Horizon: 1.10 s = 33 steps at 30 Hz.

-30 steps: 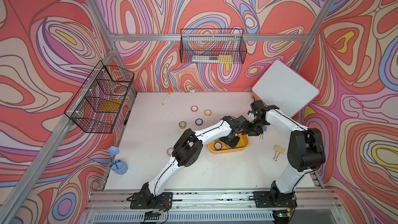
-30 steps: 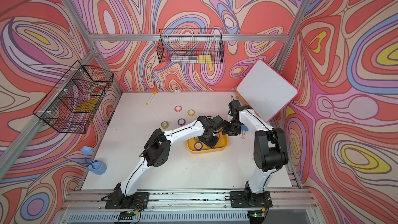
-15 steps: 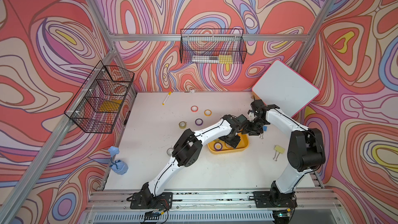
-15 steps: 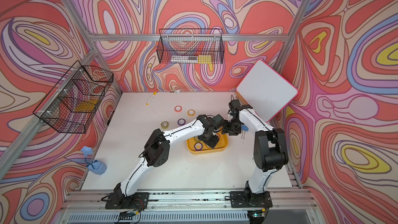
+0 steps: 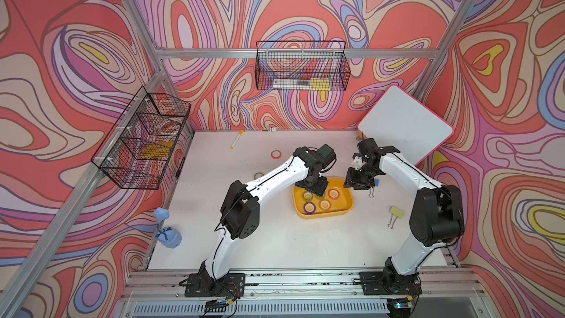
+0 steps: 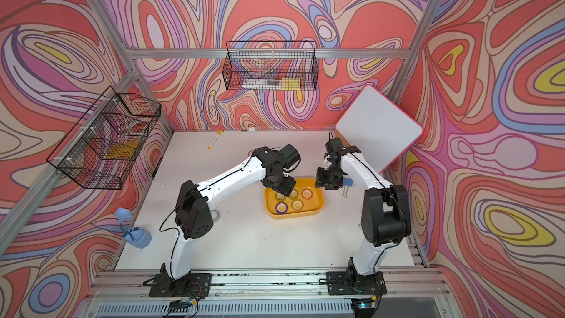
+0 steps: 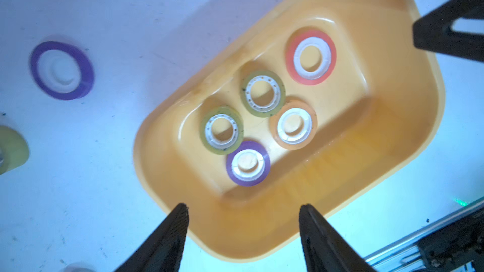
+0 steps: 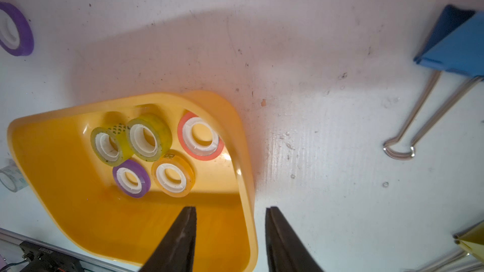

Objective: Put the transparent tape into the storage box
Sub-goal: Place the tape in the storage box, then pick up the tape from the center of the board, then move the storage box to the center of the board.

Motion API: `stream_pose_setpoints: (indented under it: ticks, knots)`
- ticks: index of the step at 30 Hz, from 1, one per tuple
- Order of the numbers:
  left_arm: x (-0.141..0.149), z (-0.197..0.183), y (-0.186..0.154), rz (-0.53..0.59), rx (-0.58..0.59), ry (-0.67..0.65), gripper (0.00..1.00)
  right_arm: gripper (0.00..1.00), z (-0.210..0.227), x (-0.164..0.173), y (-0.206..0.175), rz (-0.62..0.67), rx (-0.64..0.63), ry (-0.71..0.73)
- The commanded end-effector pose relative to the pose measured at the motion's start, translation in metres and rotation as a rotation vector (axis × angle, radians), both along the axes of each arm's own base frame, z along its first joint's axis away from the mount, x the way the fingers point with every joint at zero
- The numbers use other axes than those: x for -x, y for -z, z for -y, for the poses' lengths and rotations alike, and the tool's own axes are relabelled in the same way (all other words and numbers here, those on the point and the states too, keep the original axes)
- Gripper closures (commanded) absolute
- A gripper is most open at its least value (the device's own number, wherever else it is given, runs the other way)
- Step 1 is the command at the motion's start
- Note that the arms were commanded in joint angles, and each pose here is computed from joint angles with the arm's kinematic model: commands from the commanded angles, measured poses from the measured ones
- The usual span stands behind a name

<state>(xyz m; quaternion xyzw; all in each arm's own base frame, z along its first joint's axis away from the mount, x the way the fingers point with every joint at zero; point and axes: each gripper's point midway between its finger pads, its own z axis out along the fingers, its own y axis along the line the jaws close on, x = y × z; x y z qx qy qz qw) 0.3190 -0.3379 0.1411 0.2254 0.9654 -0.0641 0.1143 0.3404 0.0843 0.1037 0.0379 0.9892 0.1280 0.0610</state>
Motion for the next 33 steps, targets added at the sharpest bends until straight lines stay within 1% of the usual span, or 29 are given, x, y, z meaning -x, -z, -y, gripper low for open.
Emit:
stream_pose_setpoints:
  ticks: [1,7,12,18,22,26,29,33]
  knots:
    - [0.004,-0.035,-0.008,-0.039,-0.027,-0.069,0.28,0.56,0.003,0.001,-0.019,0.046,0.004,-0.020]
    - [-0.005,-0.097,-0.005,-0.073,-0.033,-0.211,0.30,0.56,0.003,0.015,-0.013,0.003,0.003,-0.044]
    - [-0.013,-0.146,0.006,-0.097,-0.028,-0.336,0.30,0.56,0.002,0.021,-0.009,-0.012,-0.004,-0.046]
    - [-0.033,-0.188,0.028,-0.100,-0.033,-0.435,0.31,0.56,-0.002,0.018,-0.008,-0.015,-0.031,-0.028]
    - [-0.051,-0.201,0.035,-0.064,-0.043,-0.451,0.27,0.57,-0.007,0.015,-0.009,-0.008,-0.055,-0.025]
    - [-0.068,-0.208,0.038,-0.055,-0.035,-0.458,0.26,0.58,-0.009,0.014,-0.009,-0.010,-0.062,-0.031]
    - [-0.077,-0.215,0.044,-0.060,-0.051,-0.459,0.26,0.59,-0.008,0.016,-0.009,-0.014,-0.061,-0.031]
    - [-0.088,-0.221,0.056,-0.066,-0.072,-0.453,0.29,0.59,-0.009,0.018,-0.009,-0.019,-0.062,-0.033]
